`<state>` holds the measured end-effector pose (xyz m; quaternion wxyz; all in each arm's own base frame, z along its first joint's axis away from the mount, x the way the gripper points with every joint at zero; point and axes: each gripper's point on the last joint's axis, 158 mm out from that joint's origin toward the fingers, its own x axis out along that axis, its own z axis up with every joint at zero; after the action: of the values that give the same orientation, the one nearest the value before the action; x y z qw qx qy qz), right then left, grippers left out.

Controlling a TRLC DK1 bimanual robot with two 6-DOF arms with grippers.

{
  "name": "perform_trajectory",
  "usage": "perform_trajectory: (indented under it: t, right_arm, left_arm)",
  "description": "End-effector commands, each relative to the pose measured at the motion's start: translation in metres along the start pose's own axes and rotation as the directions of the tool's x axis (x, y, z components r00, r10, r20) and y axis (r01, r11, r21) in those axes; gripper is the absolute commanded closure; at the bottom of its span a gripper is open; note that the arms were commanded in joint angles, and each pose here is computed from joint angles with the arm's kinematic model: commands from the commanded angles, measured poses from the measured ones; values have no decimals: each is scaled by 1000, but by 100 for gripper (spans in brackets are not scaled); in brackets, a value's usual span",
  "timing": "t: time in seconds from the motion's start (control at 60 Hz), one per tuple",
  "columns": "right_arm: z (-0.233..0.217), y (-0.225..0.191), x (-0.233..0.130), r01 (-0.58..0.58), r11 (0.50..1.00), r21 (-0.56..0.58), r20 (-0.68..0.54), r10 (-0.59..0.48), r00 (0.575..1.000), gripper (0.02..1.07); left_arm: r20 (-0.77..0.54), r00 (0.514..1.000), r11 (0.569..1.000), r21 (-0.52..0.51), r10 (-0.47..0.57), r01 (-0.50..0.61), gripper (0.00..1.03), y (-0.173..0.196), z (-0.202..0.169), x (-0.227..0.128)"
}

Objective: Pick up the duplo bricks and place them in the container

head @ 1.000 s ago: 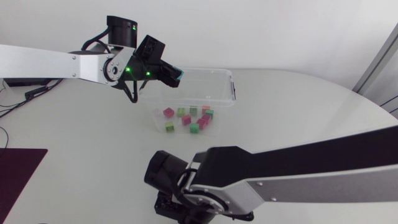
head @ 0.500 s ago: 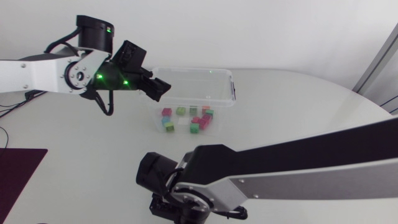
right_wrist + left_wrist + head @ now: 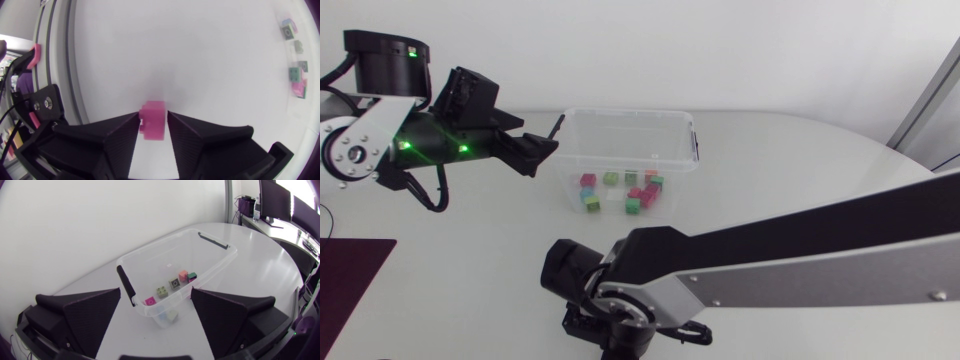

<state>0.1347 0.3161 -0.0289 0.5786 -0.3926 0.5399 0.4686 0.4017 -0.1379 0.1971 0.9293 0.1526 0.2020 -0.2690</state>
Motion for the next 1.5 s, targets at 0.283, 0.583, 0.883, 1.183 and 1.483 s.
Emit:
perform_trajectory:
  t: [0.283,0.583,0.883,1.183,1.483]
  right_arm:
    - [17,-87,-103,103,968,230,251,-161,954,78]
    - [25,-199,-203,199,856,477,432,-426,795,78]
    - [18,-280,-255,232,730,643,483,-622,617,78]
    - [21,-333,-241,238,669,704,465,-688,557,78]
    - [23,-362,-213,258,634,729,421,-712,562,56]
  left_arm:
    - [44,995,996,-12,94,-94,5,14,-16,-48]
    - [54,985,986,-38,163,-161,5,19,-45,-69]
    - [90,966,970,-47,241,-238,5,21,-61,-96]
    - [134,947,956,-45,293,-290,5,15,-62,-125]
    - [163,927,941,-47,337,-334,5,12,-69,-139]
